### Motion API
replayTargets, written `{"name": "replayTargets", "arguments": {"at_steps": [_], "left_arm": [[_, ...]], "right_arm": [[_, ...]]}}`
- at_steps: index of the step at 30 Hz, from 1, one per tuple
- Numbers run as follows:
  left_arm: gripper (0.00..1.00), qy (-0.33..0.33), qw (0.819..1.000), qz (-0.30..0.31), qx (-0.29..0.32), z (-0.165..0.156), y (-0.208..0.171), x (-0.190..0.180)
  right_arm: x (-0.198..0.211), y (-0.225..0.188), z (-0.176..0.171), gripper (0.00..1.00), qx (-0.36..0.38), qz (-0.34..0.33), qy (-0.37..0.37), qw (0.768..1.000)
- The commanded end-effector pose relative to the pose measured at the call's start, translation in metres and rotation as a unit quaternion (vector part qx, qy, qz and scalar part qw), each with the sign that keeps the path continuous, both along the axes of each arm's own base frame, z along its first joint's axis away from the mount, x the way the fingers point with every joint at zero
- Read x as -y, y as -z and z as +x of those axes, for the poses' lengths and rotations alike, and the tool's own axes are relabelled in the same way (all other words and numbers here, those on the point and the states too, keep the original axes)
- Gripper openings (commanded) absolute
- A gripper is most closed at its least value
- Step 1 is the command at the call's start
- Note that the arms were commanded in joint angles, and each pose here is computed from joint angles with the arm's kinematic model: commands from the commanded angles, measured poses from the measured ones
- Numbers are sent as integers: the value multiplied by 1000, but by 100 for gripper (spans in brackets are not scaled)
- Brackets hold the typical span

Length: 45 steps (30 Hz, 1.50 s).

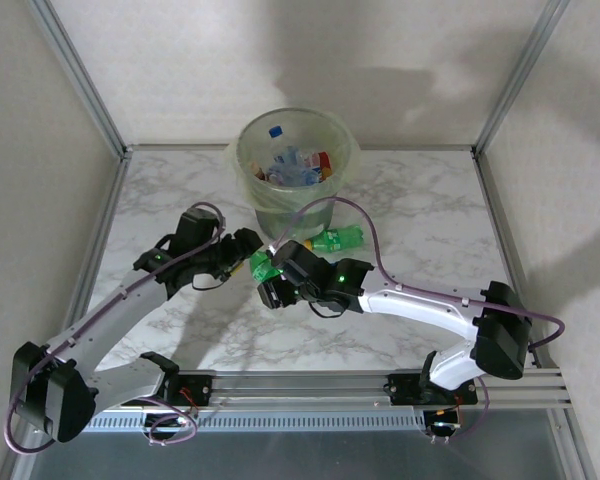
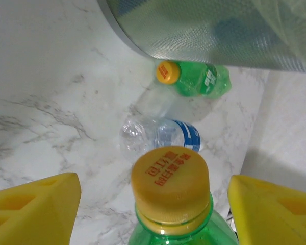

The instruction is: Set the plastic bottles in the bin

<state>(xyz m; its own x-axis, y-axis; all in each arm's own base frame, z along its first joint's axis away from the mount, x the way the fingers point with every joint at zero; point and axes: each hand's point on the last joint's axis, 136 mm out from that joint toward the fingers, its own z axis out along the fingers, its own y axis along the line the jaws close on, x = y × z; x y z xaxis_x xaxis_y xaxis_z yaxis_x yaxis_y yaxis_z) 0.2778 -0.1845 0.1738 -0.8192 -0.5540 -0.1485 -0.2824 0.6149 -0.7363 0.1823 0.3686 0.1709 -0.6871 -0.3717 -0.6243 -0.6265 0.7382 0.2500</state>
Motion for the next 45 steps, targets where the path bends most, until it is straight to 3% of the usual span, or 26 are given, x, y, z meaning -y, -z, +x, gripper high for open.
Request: {"name": "replayTargets", "arguments": {"at_steps": [1,22,34,39,45], "left_arm": [[73,4,1000,-22,9,3,-12,10],[38,-39,997,-56,28,12,-8,5],[28,-42,996,-65,44,17,-21,6],[27,-35,996,-62,53,18,-29,7],[26,-23,995,-64,68,20,-44,11]], "right_arm": [[-1,-21,7,60,22,15,5,1000],[-1,-21,3,59,14,33,6,999],[12,-42,12,66,46,39,37,997],[38,-85,27,74,102,68,97,988],[117,-146,51,86,168,118,237,949]]}}
